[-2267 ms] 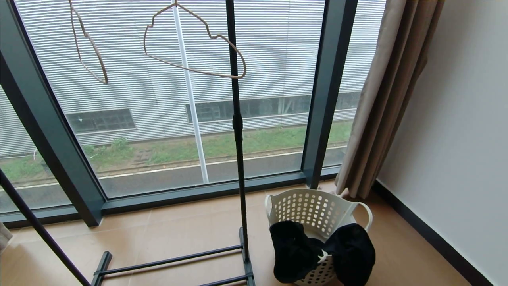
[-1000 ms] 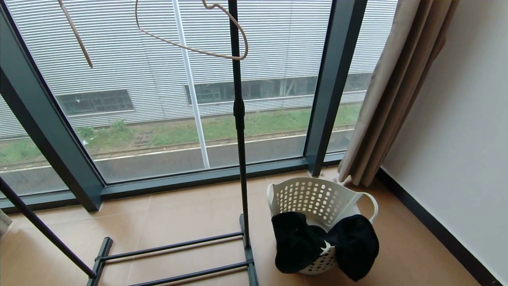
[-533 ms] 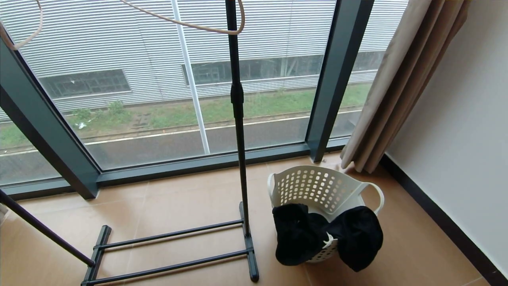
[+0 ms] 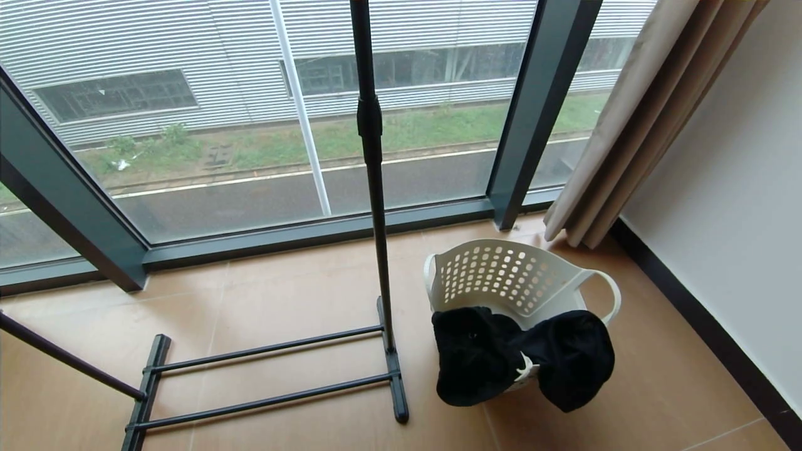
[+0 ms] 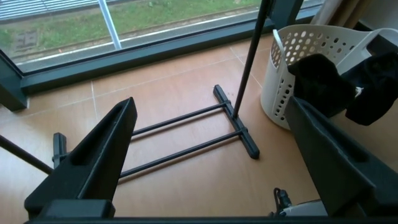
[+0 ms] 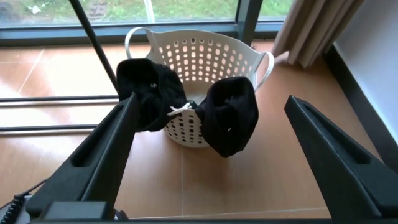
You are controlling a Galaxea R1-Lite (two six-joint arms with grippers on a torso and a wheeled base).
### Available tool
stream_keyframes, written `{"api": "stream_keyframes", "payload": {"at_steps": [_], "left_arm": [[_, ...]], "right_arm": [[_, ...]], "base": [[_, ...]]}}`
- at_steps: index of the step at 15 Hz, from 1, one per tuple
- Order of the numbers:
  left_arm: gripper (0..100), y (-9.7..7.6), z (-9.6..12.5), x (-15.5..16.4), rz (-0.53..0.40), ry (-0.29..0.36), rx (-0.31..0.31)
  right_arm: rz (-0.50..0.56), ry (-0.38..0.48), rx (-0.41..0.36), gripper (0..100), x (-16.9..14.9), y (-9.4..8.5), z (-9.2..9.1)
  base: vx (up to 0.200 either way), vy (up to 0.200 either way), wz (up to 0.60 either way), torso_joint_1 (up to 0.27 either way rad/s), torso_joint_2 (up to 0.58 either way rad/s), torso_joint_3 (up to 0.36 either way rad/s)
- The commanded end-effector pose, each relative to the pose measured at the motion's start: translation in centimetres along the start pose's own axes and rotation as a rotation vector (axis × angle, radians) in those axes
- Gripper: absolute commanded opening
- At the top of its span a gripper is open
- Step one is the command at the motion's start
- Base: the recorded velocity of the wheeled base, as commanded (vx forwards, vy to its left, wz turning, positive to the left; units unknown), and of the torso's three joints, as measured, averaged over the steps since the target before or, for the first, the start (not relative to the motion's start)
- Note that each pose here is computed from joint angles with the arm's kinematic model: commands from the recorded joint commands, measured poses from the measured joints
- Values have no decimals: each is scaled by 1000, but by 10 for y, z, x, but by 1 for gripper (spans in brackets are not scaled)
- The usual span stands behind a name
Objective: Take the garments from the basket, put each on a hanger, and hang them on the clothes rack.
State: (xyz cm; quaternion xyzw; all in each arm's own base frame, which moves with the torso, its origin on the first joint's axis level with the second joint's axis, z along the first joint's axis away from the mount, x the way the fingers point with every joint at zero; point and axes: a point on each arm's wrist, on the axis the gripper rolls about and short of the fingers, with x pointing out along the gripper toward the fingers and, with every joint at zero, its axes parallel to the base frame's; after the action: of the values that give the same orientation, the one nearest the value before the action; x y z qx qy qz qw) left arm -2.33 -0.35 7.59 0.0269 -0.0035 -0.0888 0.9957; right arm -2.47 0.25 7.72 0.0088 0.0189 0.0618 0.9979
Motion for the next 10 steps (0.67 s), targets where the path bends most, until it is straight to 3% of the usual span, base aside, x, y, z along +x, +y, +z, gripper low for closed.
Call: {"api": "stream_keyframes", "payload": {"at_steps": [1,2,10], "left_arm": [[100,0,0,0,0,1,0],[100,0,0,0,0,1,0],[100,0,0,0,0,1,0]], "right_arm": [[-32,-2,0,100,0,-1,0],[-70,-1,3,100,0,-2,0],[-83,-3,6,100,0,-2,0]], "base": [[0,0,0,2,12,-198],[0,0,0,7,-2,-207],[0,0,0,2,5,-194]]}}
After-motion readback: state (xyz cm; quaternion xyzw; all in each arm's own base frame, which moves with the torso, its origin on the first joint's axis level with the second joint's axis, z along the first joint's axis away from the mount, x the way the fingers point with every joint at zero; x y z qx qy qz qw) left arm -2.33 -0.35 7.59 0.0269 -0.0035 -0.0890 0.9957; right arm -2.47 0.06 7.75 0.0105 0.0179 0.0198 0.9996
